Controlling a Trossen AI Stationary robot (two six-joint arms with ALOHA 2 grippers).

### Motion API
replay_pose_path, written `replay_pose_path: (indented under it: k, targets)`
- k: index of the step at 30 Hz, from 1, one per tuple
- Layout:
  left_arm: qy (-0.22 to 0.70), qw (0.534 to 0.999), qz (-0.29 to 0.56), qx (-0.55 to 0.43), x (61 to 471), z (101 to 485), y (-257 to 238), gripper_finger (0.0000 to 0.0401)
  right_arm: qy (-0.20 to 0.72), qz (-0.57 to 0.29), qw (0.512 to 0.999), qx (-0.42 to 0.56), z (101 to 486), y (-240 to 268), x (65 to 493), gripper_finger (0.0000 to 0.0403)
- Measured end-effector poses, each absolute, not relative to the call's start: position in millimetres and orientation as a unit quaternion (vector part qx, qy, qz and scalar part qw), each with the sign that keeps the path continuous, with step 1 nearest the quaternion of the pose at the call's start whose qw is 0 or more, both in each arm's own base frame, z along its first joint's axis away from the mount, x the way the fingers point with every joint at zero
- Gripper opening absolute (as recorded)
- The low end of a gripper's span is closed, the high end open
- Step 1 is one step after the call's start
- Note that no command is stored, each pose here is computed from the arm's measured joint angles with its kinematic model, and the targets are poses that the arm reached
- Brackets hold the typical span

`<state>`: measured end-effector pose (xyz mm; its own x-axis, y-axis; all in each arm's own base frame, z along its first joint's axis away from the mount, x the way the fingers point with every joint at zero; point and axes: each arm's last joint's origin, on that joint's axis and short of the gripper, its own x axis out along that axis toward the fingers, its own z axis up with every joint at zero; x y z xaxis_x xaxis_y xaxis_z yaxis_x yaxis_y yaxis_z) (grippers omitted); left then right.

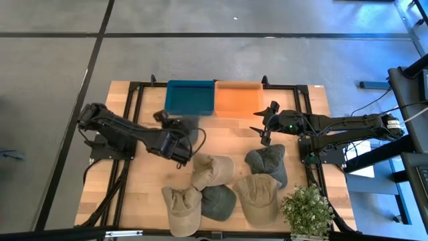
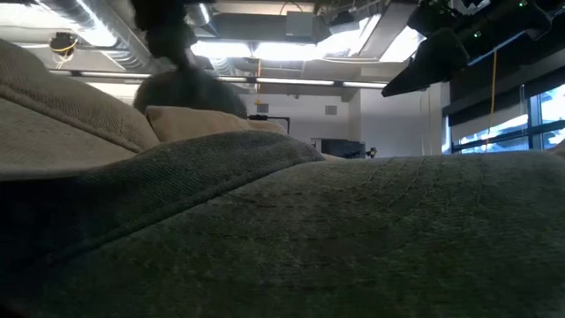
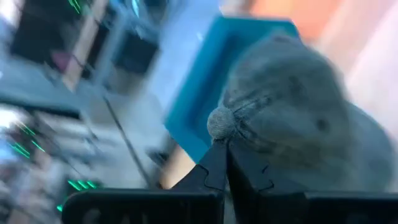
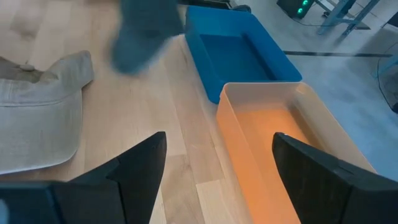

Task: Pick & Place hat
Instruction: Put the top left black cap into the blue bin

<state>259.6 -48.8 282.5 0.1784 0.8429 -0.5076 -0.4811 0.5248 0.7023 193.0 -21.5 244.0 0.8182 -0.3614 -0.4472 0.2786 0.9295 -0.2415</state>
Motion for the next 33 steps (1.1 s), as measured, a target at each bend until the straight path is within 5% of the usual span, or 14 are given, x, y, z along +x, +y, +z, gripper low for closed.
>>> replay_pose_path:
  k: [4, 10, 22, 26, 33]
  targets:
    - [0.451, 0.705, 0.441, 0.324, 267, 301, -38, 0.0002, 0.25, -0.169, 0.95, -0.082, 244, -21, 193, 0.0292]
    - [0.469, 0.562, 0.457, 0.506, 270, 313, -10, 0.0002, 0.251, -0.169, 0.95, -0.083, 244, -22, 193, 0.0292]
    - [0.65, 0.406, 0.377, 0.521, 265, 312, 64, 0.0002, 0.242, -0.173, 0.952, -0.07, 245, -22, 194, 0.0292]
    - [0.655, 0.44, 0.374, 0.488, 268, 318, 79, 0.0002, 0.233, -0.175, 0.954, -0.068, 247, -22, 195, 0.0292]
    - [0.55, 0.627, 0.299, 0.464, 294, 343, 98, 0.0002, 0.225, -0.179, 0.956, -0.066, 248, -22, 195, 0.0292]
